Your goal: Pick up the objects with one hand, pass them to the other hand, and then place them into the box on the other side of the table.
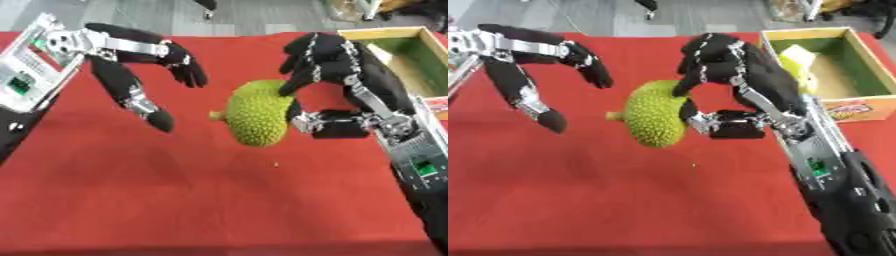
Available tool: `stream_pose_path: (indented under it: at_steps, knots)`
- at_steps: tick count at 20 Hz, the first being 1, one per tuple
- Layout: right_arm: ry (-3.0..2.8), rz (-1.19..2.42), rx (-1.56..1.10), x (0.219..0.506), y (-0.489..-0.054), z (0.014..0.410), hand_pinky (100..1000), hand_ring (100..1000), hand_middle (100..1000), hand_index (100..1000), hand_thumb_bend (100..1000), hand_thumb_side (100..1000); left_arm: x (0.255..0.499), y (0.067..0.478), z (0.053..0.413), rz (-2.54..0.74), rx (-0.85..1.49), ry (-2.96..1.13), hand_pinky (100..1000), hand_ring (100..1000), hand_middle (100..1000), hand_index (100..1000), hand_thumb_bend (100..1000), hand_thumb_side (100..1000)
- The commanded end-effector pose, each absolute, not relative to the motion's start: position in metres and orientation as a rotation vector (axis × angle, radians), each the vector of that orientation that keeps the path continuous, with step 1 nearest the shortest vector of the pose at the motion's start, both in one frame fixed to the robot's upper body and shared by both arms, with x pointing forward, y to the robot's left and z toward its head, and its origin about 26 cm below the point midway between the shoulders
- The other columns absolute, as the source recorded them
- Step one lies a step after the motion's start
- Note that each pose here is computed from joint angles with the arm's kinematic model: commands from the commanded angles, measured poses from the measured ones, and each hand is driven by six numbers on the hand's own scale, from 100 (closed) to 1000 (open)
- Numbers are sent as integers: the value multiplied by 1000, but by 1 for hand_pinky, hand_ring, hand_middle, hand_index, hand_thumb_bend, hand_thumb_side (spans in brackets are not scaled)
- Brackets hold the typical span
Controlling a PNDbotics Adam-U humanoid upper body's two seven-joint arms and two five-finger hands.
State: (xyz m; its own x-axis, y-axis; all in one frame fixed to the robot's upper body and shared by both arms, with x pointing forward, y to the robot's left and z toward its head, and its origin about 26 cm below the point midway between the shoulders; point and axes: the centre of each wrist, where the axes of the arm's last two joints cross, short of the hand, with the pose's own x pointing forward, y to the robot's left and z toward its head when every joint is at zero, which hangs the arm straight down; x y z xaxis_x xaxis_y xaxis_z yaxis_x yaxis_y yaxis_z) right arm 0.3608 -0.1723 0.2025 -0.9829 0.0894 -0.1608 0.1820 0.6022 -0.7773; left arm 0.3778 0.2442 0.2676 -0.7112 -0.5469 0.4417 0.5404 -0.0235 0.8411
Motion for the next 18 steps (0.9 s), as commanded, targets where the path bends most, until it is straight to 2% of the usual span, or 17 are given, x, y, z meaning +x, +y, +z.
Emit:
stream_pose_path:
  at_steps: [1, 9, 10, 11, 18]
  knots:
    - [2694, -1323, 371, 366, -196, 223, 710, 585, 497, 280, 100, 100, 367, 268, 291, -1757, 117, -1595, 849, 801, 776, 861, 733, 645]
    - [2688, -1303, 756, 380, -264, 253, 711, 593, 510, 276, 100, 100, 346, 316, 287, -1363, 248, -1826, 839, 785, 753, 840, 689, 659]
    - [2690, -1300, 802, 382, -272, 255, 710, 593, 512, 276, 100, 100, 344, 320, 285, -1321, 257, -1845, 838, 783, 749, 836, 660, 659]
    - [2691, -1299, 862, 384, -283, 258, 710, 593, 512, 276, 100, 100, 341, 324, 283, -1272, 264, -1865, 838, 783, 749, 836, 680, 662]
    - [2699, -1337, 1381, 413, -368, 267, 703, 588, 505, 285, 100, 100, 324, 340, 255, -989, 248, -1958, 836, 776, 737, 822, 665, 661]
